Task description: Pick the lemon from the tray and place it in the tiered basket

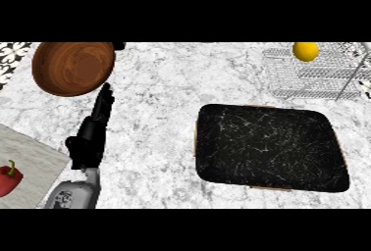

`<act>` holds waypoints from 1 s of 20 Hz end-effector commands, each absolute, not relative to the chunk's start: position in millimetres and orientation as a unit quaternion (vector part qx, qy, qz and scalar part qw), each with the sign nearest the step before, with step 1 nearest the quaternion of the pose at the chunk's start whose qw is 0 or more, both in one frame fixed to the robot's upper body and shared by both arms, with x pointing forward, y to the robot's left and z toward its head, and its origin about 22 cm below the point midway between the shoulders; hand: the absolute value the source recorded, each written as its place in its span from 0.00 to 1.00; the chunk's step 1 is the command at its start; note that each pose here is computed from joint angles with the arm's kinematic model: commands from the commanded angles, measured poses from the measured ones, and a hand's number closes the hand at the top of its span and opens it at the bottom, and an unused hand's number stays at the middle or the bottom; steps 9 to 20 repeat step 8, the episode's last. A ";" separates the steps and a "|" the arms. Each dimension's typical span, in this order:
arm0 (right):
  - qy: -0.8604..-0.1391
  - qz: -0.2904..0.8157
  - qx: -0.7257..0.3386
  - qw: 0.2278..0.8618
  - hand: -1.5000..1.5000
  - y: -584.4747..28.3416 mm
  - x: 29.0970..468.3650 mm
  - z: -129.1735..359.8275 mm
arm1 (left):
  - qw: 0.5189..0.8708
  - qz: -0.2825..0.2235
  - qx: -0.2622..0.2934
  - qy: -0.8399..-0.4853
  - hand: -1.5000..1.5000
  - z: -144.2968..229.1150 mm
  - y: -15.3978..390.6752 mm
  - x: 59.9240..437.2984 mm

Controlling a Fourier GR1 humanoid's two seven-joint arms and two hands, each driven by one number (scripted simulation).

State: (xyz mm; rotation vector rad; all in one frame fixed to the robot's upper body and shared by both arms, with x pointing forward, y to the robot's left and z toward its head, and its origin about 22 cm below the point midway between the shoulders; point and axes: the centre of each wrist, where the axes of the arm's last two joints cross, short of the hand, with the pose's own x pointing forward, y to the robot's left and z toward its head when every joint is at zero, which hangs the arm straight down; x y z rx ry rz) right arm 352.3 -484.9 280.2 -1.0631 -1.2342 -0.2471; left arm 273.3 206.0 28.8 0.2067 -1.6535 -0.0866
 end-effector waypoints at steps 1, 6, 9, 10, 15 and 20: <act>-0.569 -0.166 -0.446 0.671 0.00 -534.3 299.5 272.7 | 0.673 -0.032 0.098 -0.733 0.50 28.3 215.2 270.8; -0.568 -0.157 -0.441 0.677 0.00 -576.8 227.5 237.1 | 0.674 -0.035 0.096 -0.732 0.50 16.6 200.5 258.3; -0.577 -0.159 -0.438 0.671 0.00 -602.4 188.7 240.8 | 0.669 -0.032 0.098 -0.736 0.50 25.3 205.4 262.5; -0.577 -0.159 -0.438 0.671 0.00 -602.4 188.7 240.8 | 0.669 -0.032 0.098 -0.736 0.50 25.3 205.4 262.5; -0.577 -0.159 -0.438 0.671 0.00 -602.4 188.7 240.8 | 0.669 -0.032 0.098 -0.736 0.50 25.3 205.4 262.5; -0.577 -0.159 -0.438 0.671 0.00 -602.4 188.7 240.8 | 0.669 -0.032 0.098 -0.736 0.50 25.3 205.4 262.5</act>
